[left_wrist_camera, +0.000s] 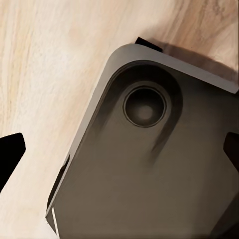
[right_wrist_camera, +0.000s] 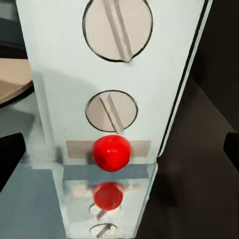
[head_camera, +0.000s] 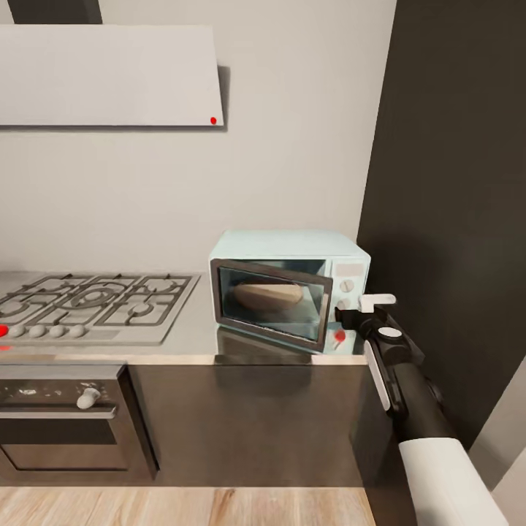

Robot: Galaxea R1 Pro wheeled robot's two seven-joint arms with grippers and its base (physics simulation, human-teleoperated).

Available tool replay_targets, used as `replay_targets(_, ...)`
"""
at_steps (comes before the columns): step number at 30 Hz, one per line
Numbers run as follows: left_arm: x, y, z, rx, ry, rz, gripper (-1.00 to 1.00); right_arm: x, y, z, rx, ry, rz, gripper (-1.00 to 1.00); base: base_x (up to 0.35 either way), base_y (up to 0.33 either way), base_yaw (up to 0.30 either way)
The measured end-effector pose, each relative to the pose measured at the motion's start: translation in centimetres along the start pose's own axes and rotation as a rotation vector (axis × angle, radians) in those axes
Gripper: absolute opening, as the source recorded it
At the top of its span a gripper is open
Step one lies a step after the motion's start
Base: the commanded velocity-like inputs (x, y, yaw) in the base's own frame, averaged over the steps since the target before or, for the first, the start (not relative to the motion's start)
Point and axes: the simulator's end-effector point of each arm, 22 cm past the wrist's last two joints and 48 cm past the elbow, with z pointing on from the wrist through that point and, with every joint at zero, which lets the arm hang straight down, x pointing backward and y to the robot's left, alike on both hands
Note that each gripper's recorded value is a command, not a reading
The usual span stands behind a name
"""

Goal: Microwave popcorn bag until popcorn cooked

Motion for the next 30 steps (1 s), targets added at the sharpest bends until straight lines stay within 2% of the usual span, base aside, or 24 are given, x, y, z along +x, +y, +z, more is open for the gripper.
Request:
replay_targets(4,0.0,0.0,0.0,0.0,0.0,0.0,1.0,0.1,0.8,0.0,-0.03,0.001,0.0,1.0,0.055,0.0,0.0)
replay_targets(6,0.0,0.0,0.0,0.0,0.0,0.0,1.0,0.0,1.9,-0.1,-0.08,-0.001,-0.019,1.0,0.008,0.0,0.0)
replay_targets(10,0.0,0.0,0.0,0.0,0.0,0.0,1.0,0.3,3.2,-0.5,-0.244,0.005,0.053,1.0,0.001,0.0,0.0)
replay_targets(11,0.0,0.0,0.0,0.0,0.0,0.0,1.0,0.2,3.9,-0.7,-0.294,0.003,0.064,1.0,0.0,0.0,0.0)
replay_targets(12,0.0,0.0,0.0,0.0,0.0,0.0,1.0,0.0,6.5,-1.7,-0.418,0.0,0.058,1.0,0.0,0.0,0.0)
replay_targets(13,0.0,0.0,0.0,0.0,0.0,0.0,1.0,0.2,11.1,-3.1,-0.546,0.007,0.003,1.0,0.0,0.0,0.0)
replay_targets(14,0.0,0.0,0.0,0.0,0.0,0.0,1.0,0.3,12.3,-4.0,-0.615,0.011,-0.005,1.0,0.0,0.0,0.0)
replay_targets(17,-0.1,0.0,0.0,0.0,-0.001,0.0,1.0,0.6,13.4,-5.1,-0.704,0.021,-0.014,1.0,0.0,0.0,0.0)
replay_targets(25,-0.1,0.0,0.0,0.0,-0.001,0.0,1.0,0.8,14.1,-5.5,-0.735,0.031,-0.004,1.0,-0.002,0.004,0.0)
replay_targets(30,-0.1,-0.2,0.0,0.002,-0.002,-0.002,1.0,1.2,14.7,-5.6,-0.745,0.04,0.004,1.0,-0.131,0.223,0.0)
